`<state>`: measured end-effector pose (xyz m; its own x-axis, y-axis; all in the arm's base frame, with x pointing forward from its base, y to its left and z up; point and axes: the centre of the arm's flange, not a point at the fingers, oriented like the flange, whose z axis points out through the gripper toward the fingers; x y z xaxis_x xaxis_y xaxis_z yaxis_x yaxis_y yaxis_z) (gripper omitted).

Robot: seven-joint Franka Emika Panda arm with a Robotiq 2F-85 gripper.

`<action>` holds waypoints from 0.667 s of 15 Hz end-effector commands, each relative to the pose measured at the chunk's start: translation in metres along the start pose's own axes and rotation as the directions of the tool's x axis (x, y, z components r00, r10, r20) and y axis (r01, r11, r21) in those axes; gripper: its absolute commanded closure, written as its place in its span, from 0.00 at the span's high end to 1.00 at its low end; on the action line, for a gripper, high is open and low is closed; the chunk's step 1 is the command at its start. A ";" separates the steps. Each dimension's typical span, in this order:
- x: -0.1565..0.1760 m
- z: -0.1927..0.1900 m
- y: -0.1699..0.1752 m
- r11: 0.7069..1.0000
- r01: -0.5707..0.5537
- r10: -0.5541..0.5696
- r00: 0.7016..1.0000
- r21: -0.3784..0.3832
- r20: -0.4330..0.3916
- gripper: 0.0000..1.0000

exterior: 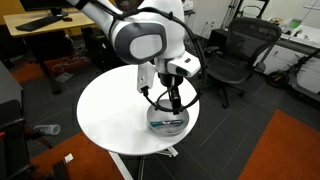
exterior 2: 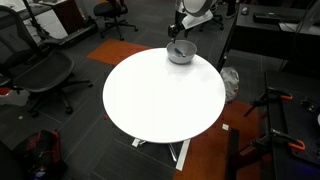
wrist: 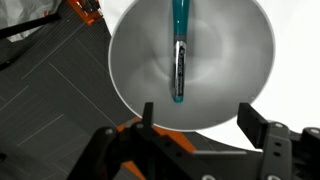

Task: Put the marker in the bowl

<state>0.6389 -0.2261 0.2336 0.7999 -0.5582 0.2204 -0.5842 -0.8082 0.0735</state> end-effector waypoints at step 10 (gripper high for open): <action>-0.045 -0.130 0.002 0.991 0.097 -0.092 0.994 0.090 -0.056 1.00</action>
<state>0.6119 -0.1925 0.3260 0.8211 -0.4968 0.2810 -0.5220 -0.8528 0.0173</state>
